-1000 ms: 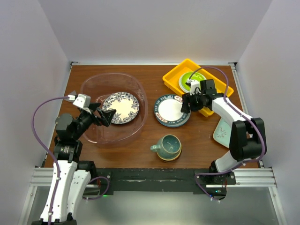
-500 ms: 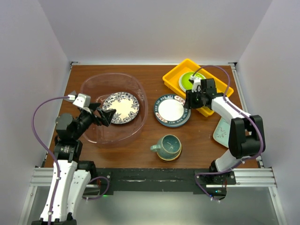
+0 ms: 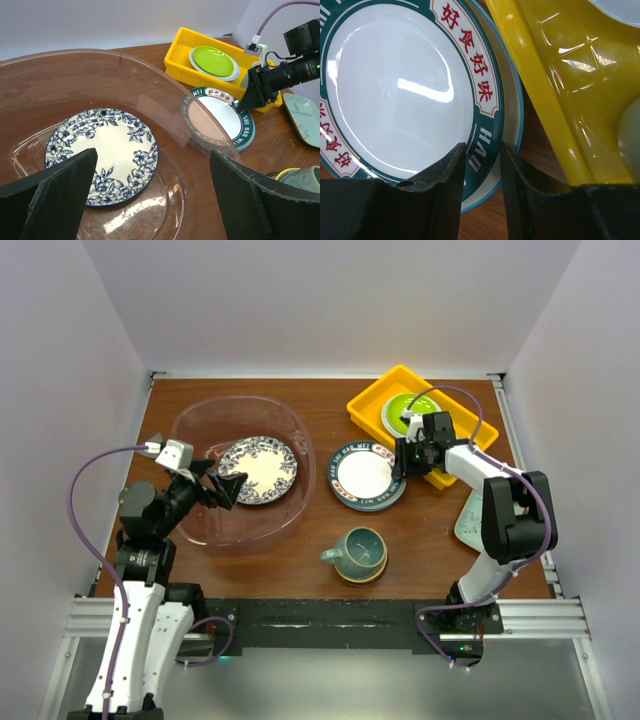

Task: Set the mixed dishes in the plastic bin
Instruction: Pick up the plate at the center of the board.

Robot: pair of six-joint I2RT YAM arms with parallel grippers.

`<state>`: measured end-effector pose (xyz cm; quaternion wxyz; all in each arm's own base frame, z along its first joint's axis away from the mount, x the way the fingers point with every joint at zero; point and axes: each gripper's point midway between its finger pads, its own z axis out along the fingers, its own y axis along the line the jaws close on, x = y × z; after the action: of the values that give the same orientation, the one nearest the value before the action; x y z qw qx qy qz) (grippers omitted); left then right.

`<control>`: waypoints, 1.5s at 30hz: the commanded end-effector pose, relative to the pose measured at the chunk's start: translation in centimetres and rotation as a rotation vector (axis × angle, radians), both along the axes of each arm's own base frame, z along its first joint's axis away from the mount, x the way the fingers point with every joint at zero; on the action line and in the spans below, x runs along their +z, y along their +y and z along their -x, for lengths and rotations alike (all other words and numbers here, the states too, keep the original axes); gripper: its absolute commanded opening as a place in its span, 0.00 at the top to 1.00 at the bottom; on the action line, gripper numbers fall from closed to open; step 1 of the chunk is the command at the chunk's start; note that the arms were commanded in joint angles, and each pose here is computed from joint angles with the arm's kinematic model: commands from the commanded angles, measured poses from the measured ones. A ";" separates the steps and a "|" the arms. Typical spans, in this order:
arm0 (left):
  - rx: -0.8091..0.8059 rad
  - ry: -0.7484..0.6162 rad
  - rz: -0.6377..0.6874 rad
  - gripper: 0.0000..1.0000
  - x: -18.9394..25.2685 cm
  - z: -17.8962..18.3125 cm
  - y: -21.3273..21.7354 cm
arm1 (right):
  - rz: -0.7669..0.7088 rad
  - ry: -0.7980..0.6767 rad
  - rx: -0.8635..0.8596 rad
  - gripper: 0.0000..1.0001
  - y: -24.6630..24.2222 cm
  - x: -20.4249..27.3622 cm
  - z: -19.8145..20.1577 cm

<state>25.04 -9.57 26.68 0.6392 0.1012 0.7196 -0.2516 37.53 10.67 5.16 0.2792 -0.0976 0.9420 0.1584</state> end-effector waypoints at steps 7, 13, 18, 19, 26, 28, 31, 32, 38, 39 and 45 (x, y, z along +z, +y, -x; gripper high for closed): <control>0.017 -0.034 -0.004 0.00 0.6 -0.4 0.3 | -0.062 0.024 -0.004 0.73 1.0 -0.7 -0.6; 0.015 -0.033 -0.005 0.00 0.5 -0.3 0.3 | -0.126 0.037 -0.004 0.99 1.4 -0.3 -1.0; 0.009 -0.032 -0.005 0.00 0.5 -0.3 0.2 | -0.263 -0.009 0.006 1.00 1.1 2.9 -1.7; 0.004 -0.035 -0.005 0.00 0.6 -0.3 0.2 | -0.289 -0.029 0.015 1.00 1.2 4.0 -1.7; -0.015 -0.035 -0.001 0.00 0.7 -0.2 -0.1 | -0.431 -0.141 0.056 1.00 0.5 9.6 -1.4; -0.022 -0.035 -0.001 0.00 0.7 -0.1 -0.2 | -0.451 -0.166 0.057 1.00 0.2 10.6 -1.2; -0.044 -0.031 0.007 0.00 0.7 -0.1 -0.6 | -0.471 -0.216 0.048 1.00 -0.6 12.5 -0.9; -0.049 -0.026 0.010 0.00 0.6 0.0 -0.7 | -0.485 -0.239 0.048 1.00 -1.0 13.4 -0.7; -0.099 0.009 0.077 0.00 1.3 0.2 -1.7 | -0.519 -0.311 0.035 1.00 -2.2 16.1 0.2; -0.106 0.016 0.101 0.00 1.7 0.4 -1.9 | -0.526 -0.332 0.040 1.00 -2.3 16.9 0.6; -0.170 0.050 0.218 0.00 4.2 1.4 -3.2 | -0.583 -0.397 0.031 1.00 -3.3 19.7 2.0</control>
<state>24.56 -11.56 26.81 0.5977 0.0890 0.7259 -0.3283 36.56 6.95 20.46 0.4292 -0.0322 0.8265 0.3628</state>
